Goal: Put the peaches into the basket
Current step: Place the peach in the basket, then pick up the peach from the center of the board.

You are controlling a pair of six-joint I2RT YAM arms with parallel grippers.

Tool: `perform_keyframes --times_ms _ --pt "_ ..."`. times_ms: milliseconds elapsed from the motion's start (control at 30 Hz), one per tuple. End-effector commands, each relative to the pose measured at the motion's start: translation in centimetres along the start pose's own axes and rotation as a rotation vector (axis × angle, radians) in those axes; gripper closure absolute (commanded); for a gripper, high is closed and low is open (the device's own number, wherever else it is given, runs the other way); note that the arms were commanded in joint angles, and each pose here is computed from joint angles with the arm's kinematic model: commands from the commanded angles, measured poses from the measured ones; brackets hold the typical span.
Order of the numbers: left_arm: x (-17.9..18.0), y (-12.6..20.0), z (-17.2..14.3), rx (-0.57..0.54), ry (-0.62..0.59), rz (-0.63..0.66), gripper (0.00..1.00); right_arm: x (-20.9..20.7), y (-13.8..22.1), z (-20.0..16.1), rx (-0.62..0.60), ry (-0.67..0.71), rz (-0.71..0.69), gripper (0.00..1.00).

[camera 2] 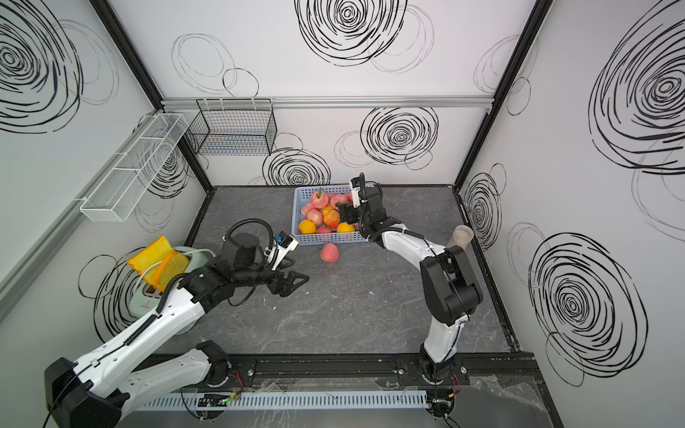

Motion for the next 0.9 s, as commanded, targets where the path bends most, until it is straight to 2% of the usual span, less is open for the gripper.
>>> perform_keyframes --times_ms 0,367,667,867 --pt "0.7 0.1 0.4 -0.031 -0.004 0.036 0.13 0.3 2.7 -0.6 -0.040 0.014 0.031 0.11" --pt "2.1 -0.5 1.3 -0.072 0.084 0.075 0.13 1.3 11.5 -9.3 -0.093 0.010 0.087 0.11" --pt "3.8 -2.7 1.1 -0.057 0.173 0.156 0.13 2.5 15.5 -15.5 -0.127 -0.060 0.169 0.11" --pt "4.0 -4.7 1.2 -0.087 0.231 0.182 0.13 2.5 16.9 -16.7 -0.168 -0.084 0.171 0.11"
Point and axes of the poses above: each gripper's point midway between its finger pads, its own y axis back along the fingers, its own x axis along the line the jaws close on, z = x × y, the point moved 9 cm from there along y, back along the fingers, and after that the axes turned 10 degrees about y, right-handed, at the moved point
